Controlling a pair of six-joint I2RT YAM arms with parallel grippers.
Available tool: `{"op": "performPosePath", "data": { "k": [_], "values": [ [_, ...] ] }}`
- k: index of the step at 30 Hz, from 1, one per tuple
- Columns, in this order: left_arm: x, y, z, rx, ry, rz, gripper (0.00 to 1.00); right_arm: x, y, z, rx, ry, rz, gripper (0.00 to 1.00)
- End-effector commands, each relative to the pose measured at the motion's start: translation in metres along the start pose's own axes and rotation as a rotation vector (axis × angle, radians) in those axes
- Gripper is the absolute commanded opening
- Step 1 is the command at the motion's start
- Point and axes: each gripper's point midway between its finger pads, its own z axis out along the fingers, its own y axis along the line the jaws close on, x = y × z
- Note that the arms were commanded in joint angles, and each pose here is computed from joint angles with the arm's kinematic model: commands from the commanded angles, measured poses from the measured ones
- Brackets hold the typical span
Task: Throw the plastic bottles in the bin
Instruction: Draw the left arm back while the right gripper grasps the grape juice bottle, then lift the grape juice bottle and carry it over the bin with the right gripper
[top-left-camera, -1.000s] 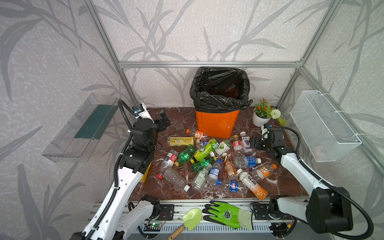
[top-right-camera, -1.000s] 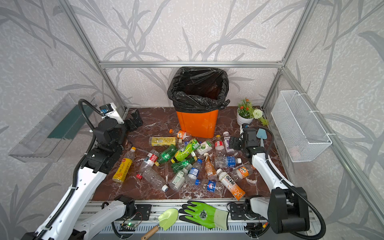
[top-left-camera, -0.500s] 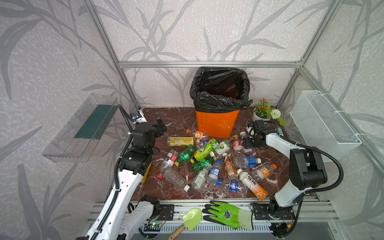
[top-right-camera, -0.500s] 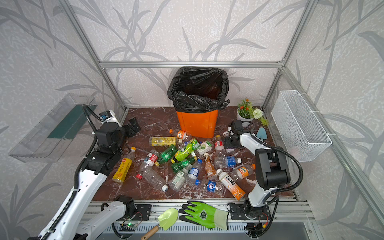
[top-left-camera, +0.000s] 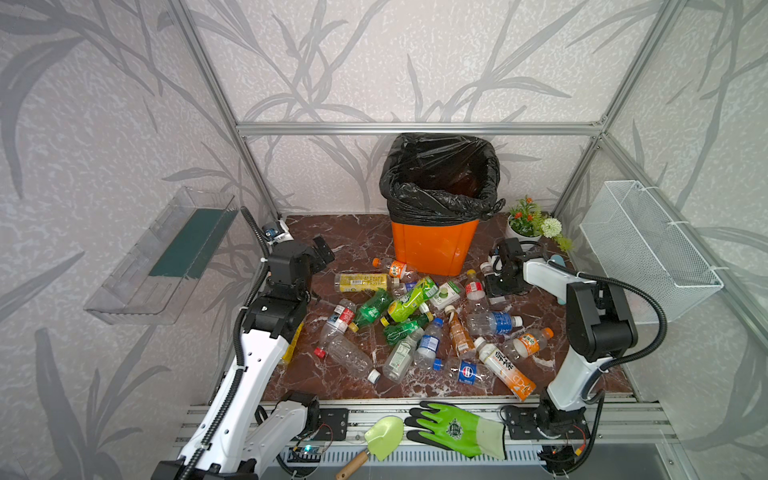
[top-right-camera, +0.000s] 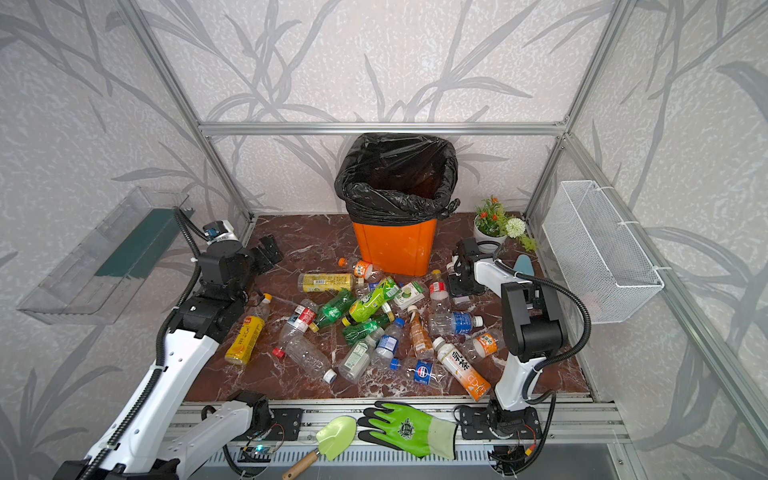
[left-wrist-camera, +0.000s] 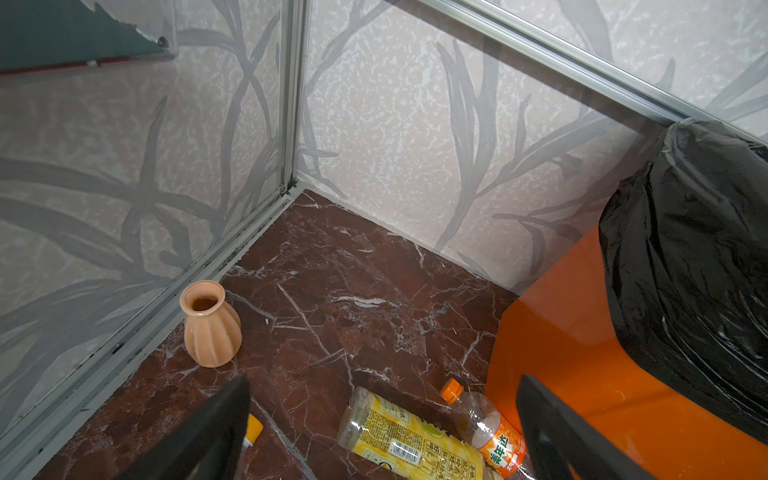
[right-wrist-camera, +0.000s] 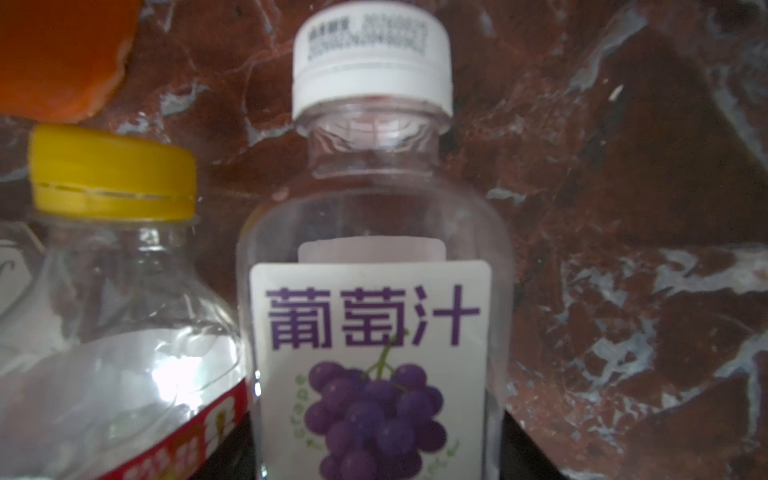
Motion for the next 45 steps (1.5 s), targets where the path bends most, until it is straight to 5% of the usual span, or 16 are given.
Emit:
{"op": "performPosePath", "data": {
  "k": [1,8,12,16,28,32,37,39,41,45],
  "values": [
    [-0.008,0.001,-0.002,-0.005,-0.011,-0.029,0.99,-0.012,-0.005,-0.018,0.035,-0.057,0.014,0.57],
    [-0.001,0.004,0.005,-0.025,0.008,-0.033,0.99,-0.047,-0.006,-0.116,0.023,-0.432,0.083,0.48],
    [0.011,0.009,0.016,-0.053,0.044,-0.034,0.99,-0.058,0.001,-0.199,-0.054,-0.776,0.125,0.46],
    [0.024,0.011,0.027,-0.062,0.075,-0.044,0.99,-0.050,0.022,-0.288,-0.223,-1.090,0.139,0.46],
    [0.049,0.028,0.033,-0.137,0.151,-0.020,0.99,-0.015,0.027,-0.516,-0.361,-1.838,0.118,0.43],
    [0.056,0.034,0.026,-0.153,0.190,0.017,0.99,-0.063,0.047,-0.531,-0.471,-1.773,0.067,0.43],
    [0.058,0.042,0.022,-0.181,0.179,0.029,0.99,-0.174,0.135,-0.468,-0.692,-1.315,-0.103,0.45],
    [0.059,0.043,0.023,-0.184,0.172,0.030,0.99,-0.202,0.163,-0.438,-0.655,-1.177,-0.181,0.58],
    [0.059,0.044,0.021,-0.186,0.178,0.038,0.99,-0.221,0.160,-0.424,-0.591,-1.127,-0.163,0.82],
    [0.056,0.047,0.016,-0.193,0.174,0.063,0.99,-0.229,0.131,-0.445,-0.489,-1.226,-0.104,0.97]
  ]
}}
